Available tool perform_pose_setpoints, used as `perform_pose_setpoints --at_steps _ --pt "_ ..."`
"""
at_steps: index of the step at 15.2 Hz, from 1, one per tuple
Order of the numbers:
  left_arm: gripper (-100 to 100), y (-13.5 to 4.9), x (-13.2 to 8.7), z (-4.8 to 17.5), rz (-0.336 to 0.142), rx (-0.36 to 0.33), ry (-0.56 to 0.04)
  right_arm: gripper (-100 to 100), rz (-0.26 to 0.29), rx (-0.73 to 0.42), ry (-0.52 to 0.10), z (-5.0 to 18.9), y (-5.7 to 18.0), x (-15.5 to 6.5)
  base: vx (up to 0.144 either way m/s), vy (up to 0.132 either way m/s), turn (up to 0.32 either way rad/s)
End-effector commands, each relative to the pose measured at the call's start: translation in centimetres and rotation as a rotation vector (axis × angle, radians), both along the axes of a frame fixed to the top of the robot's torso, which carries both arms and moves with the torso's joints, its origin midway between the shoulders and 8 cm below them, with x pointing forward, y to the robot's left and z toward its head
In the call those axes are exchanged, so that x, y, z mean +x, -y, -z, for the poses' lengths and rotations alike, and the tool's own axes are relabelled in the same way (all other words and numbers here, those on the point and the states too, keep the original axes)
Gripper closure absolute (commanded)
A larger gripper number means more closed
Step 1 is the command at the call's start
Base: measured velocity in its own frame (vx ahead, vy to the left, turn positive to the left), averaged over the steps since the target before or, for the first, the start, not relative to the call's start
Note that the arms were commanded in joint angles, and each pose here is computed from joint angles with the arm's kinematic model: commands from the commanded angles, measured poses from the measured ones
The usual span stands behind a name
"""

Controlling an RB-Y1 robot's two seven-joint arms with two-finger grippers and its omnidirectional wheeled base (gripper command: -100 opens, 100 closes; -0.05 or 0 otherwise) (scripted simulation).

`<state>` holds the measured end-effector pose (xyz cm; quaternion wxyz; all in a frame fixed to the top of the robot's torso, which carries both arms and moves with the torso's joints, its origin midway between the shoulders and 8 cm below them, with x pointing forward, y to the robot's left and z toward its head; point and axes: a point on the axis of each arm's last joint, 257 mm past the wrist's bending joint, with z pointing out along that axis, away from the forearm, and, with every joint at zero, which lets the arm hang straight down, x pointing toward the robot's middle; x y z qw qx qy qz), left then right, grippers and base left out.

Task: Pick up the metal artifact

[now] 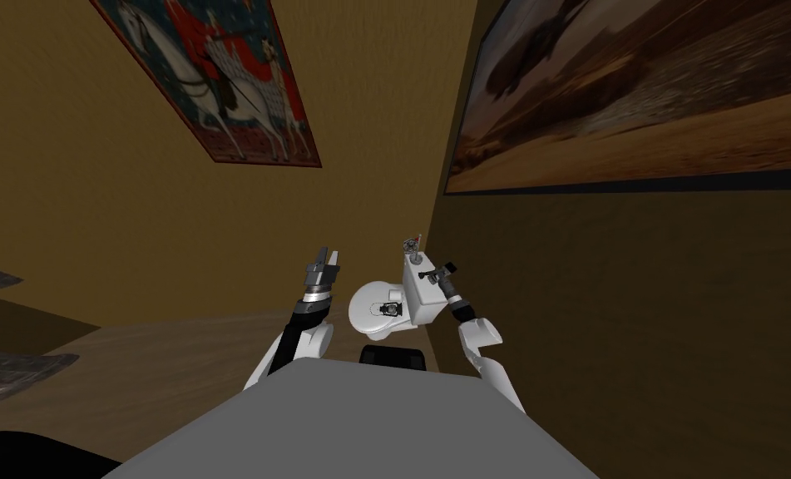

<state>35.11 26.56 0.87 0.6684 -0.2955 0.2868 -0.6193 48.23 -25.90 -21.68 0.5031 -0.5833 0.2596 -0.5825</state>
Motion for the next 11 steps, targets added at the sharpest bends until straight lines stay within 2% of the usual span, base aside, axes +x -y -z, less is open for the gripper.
perform_pose_setpoints --at_steps 1,2,3,4,6,7,8,11 --pt "0 0.0 0.0 0.0 0.0 0.0 0.0 -100 -0.008 0.066 0.013 -0.4 -0.1 0.0 0.003 -0.013 0.024" --pt "0 0.0 0.0 0.0 0.0 0.0 0.0 -100 -0.01 0.087 0.017 -0.6 -0.2 0.0 0.002 -0.014 0.021" --pt "0 0.0 0.0 0.0 0.0 0.0 0.0 -100 -0.005 0.056 0.01 -0.4 -0.1 0.0 0.001 -0.008 0.009" --pt "0 0.0 0.0 0.0 0.0 0.0 0.0 -100 0.003 0.064 0.029 -2.1 0.8 0.7 0.007 0.026 0.03" --pt "0 0.0 0.0 0.0 0.0 0.0 0.0 -100 0.005 0.065 0.033 -2.6 1.0 0.9 0.015 0.043 0.025" --pt "0 0.0 0.0 0.0 0.0 0.0 0.0 -100 0.001 0.063 0.03 -1.9 0.8 0.7 0.008 0.022 0.001" --pt "0 0.0 0.0 0.0 0.0 0.0 0.0 100 0.003 0.064 0.03 -2.0 0.8 0.8 0.002 0.009 0.0" --pt "0 0.0 0.0 0.0 0.0 0.0 0.0 100 0.006 0.066 0.023 -1.7 0.9 0.7 0.0 0.0 0.0"
